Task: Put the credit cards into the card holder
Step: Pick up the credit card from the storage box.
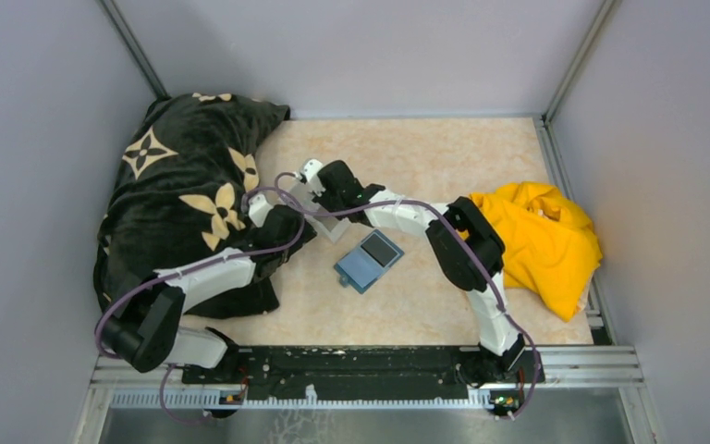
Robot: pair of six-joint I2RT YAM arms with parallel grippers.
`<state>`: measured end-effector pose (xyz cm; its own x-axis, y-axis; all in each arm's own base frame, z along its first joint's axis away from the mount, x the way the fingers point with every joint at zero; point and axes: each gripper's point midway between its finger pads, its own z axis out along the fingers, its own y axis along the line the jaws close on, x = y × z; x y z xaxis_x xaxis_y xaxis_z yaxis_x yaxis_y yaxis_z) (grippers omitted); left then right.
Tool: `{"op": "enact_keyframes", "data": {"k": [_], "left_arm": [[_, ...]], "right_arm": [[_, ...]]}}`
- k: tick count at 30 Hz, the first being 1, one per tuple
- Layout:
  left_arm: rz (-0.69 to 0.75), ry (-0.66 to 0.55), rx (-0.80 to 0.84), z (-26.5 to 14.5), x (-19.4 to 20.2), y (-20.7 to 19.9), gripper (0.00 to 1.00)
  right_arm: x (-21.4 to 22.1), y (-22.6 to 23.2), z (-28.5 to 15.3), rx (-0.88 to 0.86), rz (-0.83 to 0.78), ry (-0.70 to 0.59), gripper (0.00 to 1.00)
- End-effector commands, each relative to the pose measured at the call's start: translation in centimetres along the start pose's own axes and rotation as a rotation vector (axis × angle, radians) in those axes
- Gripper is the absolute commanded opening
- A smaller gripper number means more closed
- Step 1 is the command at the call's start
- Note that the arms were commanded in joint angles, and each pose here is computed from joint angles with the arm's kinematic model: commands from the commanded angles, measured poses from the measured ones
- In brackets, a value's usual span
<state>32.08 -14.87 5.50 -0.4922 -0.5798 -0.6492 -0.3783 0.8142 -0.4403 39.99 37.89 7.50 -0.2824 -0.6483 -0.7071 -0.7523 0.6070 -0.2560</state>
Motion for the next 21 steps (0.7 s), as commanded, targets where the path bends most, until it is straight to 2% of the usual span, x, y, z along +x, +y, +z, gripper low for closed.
{"op": "enact_keyframes", "data": {"k": [1,7,14,21], "left_arm": [[-0.026,-0.023,0.014,-0.9,-1.0,-0.1,0.93],[-0.026,-0.042,0.043,-2.3,-2.2,-0.7,0.94],[-0.029,-0.090,0.109,-4.5,-4.0,-1.3,0.94],[0.018,-0.127,0.355,-7.9,-5.2,-4.1,0.95]], "right_arm": [[-3.5,-0.7,-2.5,0.094,-0.074,-0.095,0.00],[-5.2,-2.3,-5.3,0.230,-0.110,-0.151,0.00],[-6.9,-3.7,-9.0,0.294,-0.087,-0.223,0.00],[-6.1,-3.1,-13.5,0.256,-0.015,-0.265,0.00]]}}
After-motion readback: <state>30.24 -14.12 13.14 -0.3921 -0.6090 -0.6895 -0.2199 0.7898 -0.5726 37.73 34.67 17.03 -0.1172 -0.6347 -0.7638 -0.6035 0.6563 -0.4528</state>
